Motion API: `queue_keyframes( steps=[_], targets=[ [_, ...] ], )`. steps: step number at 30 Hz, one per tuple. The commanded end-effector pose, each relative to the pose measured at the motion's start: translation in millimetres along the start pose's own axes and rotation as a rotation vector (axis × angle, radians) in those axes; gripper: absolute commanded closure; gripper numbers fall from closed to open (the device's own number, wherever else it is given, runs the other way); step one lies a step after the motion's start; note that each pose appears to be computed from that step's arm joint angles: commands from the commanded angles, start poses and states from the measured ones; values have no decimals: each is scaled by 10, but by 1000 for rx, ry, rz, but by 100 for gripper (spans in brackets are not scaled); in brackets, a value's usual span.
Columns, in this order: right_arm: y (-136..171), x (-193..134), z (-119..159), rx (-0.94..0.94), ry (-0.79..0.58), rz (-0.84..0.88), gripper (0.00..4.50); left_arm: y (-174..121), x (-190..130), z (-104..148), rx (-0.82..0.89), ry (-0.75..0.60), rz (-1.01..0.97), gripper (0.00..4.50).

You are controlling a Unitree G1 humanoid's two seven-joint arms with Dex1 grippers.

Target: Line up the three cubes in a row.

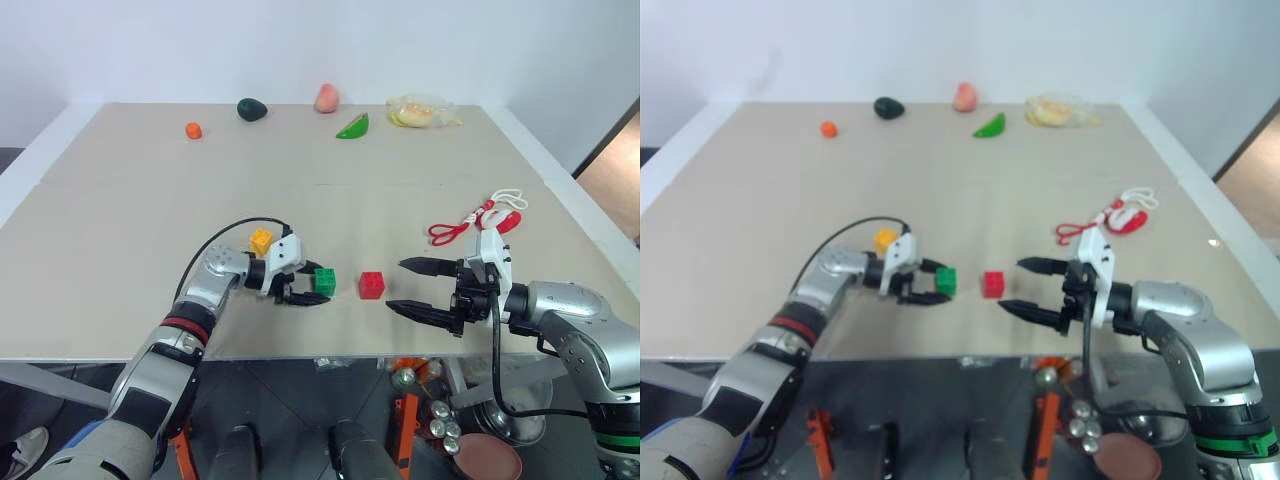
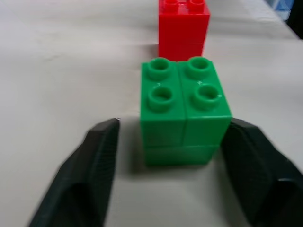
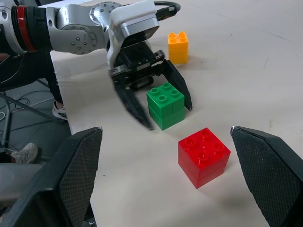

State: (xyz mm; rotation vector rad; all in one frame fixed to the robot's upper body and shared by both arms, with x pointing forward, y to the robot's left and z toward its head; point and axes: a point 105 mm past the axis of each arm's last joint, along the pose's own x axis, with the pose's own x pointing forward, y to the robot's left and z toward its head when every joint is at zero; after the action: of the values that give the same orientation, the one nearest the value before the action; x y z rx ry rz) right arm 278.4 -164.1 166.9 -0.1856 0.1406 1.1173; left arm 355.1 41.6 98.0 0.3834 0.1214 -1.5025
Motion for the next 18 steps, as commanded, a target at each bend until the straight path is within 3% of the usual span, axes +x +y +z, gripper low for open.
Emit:
queue_keyframes(
  steps=[1, 18],
  targets=[
    [-16, -28, 105, -41, -17, -6, 0, -62, 12, 17, -16, -11, -41, 3],
    [-20, -4, 127, -45, -24, 2, 0, 7, 1, 46, 11, -14, 21, 3]
  ],
)
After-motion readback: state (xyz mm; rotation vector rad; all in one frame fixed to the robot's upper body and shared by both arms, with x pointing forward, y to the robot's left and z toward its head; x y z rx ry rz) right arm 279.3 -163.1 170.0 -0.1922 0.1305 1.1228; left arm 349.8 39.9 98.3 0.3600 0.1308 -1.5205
